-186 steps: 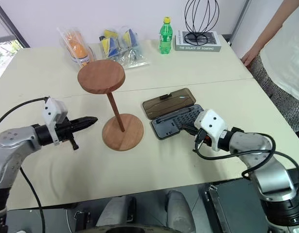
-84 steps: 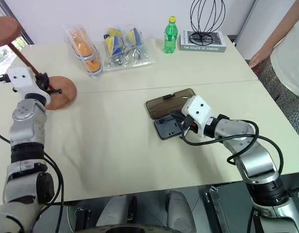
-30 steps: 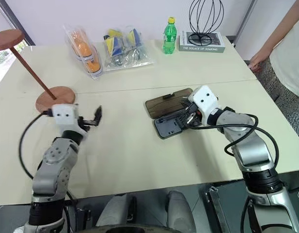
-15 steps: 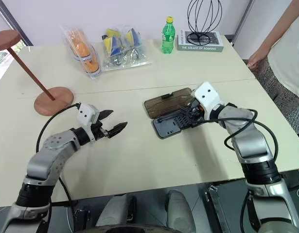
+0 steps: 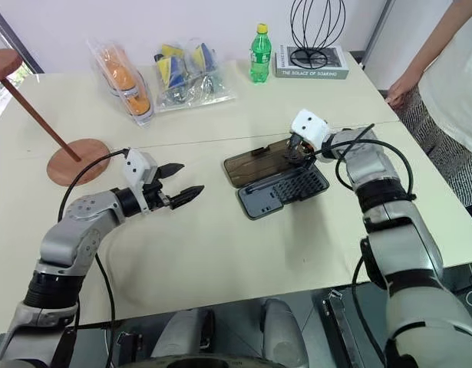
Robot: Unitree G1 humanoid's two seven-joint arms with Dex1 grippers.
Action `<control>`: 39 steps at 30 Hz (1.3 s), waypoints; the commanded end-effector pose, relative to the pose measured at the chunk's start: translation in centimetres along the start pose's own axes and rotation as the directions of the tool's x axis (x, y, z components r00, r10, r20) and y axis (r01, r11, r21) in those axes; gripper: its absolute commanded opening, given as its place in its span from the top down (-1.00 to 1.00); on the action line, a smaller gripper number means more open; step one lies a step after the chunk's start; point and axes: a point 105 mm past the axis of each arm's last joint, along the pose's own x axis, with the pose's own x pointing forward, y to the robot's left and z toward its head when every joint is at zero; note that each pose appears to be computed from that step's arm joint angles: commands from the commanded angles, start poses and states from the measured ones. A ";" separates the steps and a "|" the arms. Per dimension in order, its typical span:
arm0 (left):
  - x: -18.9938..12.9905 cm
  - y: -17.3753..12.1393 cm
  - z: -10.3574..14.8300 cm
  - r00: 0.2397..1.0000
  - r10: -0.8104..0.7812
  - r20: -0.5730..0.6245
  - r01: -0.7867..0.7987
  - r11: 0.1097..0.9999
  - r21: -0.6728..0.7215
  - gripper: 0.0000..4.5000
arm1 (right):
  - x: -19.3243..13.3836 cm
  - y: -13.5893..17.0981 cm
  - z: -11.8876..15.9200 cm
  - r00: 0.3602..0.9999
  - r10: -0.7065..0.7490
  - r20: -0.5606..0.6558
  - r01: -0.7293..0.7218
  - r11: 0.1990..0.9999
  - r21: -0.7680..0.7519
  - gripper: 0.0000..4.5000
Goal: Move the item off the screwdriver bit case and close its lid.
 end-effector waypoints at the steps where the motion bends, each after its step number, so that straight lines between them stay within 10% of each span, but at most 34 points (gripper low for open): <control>1: -0.3 -0.3 1.3 0.999 0.026 0.040 -0.028 0.998 0.053 -1.00 | 0.0 -1.4 0.8 0.999 -0.048 0.000 0.048 0.999 -0.022 -0.99; 35: 0.2 -0.1 1.2 0.995 0.088 0.050 -0.093 0.990 0.103 -1.00 | 0.2 -2.3 -2.5 0.977 -0.182 -0.114 0.213 0.880 0.425 -0.99; 39: 0.2 0.1 1.1 0.995 0.092 0.049 -0.097 0.989 0.113 -1.00 | 1.1 -1.1 -2.9 0.980 -0.161 -0.118 0.197 0.874 0.445 -0.43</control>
